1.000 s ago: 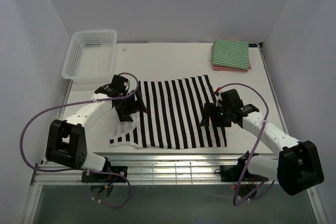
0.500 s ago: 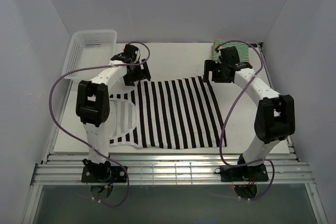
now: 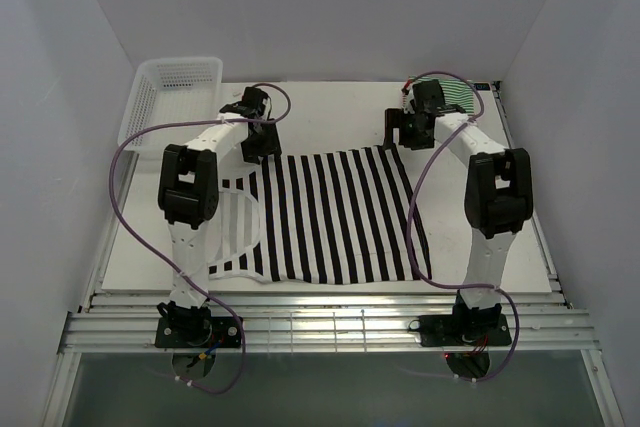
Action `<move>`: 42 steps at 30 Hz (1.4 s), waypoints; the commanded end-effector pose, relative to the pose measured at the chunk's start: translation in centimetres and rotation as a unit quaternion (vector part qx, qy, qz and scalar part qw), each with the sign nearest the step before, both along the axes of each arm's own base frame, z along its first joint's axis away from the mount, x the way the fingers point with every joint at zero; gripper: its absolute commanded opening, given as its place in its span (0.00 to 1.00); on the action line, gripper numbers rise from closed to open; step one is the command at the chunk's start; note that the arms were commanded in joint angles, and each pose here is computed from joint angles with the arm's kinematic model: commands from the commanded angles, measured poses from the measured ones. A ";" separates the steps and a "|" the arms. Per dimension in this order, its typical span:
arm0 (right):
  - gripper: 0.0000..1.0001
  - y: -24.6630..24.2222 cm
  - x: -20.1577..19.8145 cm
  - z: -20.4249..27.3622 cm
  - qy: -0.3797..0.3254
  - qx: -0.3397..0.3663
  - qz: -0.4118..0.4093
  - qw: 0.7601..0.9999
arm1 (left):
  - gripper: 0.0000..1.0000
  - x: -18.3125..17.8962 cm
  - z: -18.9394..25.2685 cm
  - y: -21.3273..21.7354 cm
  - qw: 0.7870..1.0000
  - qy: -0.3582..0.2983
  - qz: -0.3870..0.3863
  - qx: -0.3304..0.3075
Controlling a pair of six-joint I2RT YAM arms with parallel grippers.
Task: Fold and stack the tank tops
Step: Fold the tank top
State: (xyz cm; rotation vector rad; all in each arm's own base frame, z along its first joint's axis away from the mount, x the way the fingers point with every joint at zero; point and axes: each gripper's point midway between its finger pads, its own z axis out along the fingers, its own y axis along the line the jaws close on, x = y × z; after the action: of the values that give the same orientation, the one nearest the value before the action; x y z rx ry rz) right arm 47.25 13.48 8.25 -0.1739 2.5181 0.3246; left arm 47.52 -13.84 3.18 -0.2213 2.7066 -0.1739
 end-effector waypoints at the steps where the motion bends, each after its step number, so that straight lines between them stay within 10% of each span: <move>1: 0.90 0.4 1.4 0.7 -0.015 0.005 0.008 1.000 | 0.67 1.5 0.7 0.6 1.000 -0.021 0.004 0.012; 14: 0.90 0.4 2.7 -0.7 -0.008 0.010 0.008 1.000 | 0.68 3.2 5.3 1.0 0.996 -0.083 0.004 0.021; 26: 0.90 0.5 3.7 -1.4 -0.006 0.016 0.010 1.000 | 0.66 3.5 0.8 1.0 0.999 -0.042 -0.004 0.030; 31: 0.92 0.7 4.3 -1.8 -0.006 0.019 0.012 1.000 | 0.52 2.8 -0.6 1.2 0.999 -0.025 -0.002 0.034; 36: 0.97 0.7 4.9 -2.4 -0.005 0.014 0.008 1.000 | 0.00 1.7 -1.2 0.9 1.000 -0.018 -0.010 0.023; 42: 0.86 0.7 5.7 -3.9 0.000 0.014 0.000 1.000 | 0.00 2.0 -0.7 0.4 0.999 -0.035 -0.020 0.009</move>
State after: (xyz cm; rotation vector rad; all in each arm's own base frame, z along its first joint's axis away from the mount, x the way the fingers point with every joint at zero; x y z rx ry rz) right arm 51.37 14.36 3.88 -0.1759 2.5504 0.3640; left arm 50.14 -13.02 2.15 -0.1752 2.6416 -0.1212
